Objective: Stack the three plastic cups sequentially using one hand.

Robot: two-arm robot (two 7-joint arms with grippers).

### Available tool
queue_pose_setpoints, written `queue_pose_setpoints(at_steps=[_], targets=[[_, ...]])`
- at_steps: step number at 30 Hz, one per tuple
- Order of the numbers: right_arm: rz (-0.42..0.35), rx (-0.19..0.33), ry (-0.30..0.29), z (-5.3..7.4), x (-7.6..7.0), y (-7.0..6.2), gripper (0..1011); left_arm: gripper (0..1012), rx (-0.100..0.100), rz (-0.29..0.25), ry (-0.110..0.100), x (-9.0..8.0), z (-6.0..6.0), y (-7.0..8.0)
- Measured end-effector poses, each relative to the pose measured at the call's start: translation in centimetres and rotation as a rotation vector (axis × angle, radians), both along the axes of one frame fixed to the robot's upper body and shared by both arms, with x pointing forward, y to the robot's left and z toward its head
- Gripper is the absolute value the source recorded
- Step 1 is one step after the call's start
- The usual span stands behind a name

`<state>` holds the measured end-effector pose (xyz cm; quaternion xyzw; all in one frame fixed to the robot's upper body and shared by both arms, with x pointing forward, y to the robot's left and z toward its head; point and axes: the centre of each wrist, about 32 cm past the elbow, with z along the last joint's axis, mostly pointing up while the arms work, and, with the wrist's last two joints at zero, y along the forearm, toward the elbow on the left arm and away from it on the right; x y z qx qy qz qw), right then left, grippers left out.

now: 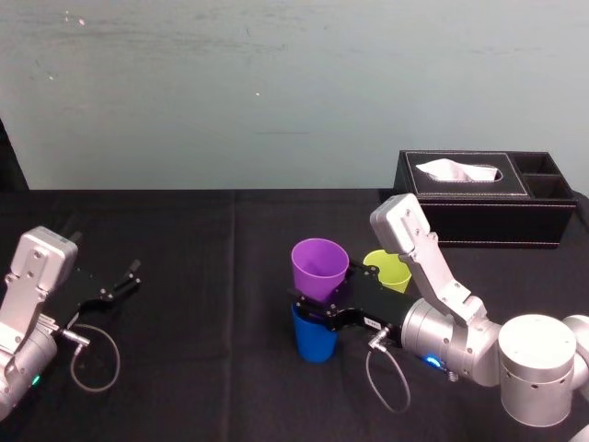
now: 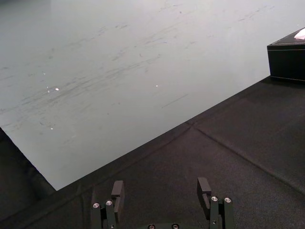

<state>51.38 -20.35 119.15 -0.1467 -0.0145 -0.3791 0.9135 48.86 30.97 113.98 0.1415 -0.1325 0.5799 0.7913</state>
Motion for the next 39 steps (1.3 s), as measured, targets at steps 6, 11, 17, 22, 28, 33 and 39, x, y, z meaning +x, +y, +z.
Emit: queue_pose_setpoints(at_steps=[6, 11, 17, 22, 28, 33, 39], targets=[[-0.004, -0.002, -0.004, -0.36, 0.12, 0.08, 718, 1000, 0.000, 0.000, 0.000, 0.00, 0.00, 0.00], [-0.006, -0.001, -0.001, -0.59, 0.19, 0.17, 718, 1000, 0.000, 0.000, 0.000, 0.00, 0.00, 0.00], [-0.005, 0.002, 0.003, -0.69, 0.22, 0.27, 718, 1000, 0.000, 0.000, 0.000, 0.00, 0.00, 0.00], [-0.005, 0.002, 0.003, -0.68, 0.22, 0.24, 718, 1000, 0.000, 0.000, 0.000, 0.00, 0.00, 0.00], [-0.005, 0.002, 0.003, -0.67, 0.21, 0.24, 718, 1000, 0.000, 0.000, 0.000, 0.00, 0.00, 0.00], [-0.005, 0.002, 0.002, -0.66, 0.20, 0.23, 829, 1000, 0.000, 0.000, 0.000, 0.00, 0.00, 0.00], [-0.004, 0.002, 0.002, -0.64, 0.20, 0.23, 987, 1000, 0.000, 0.000, 0.000, 0.00, 0.00, 0.00]])
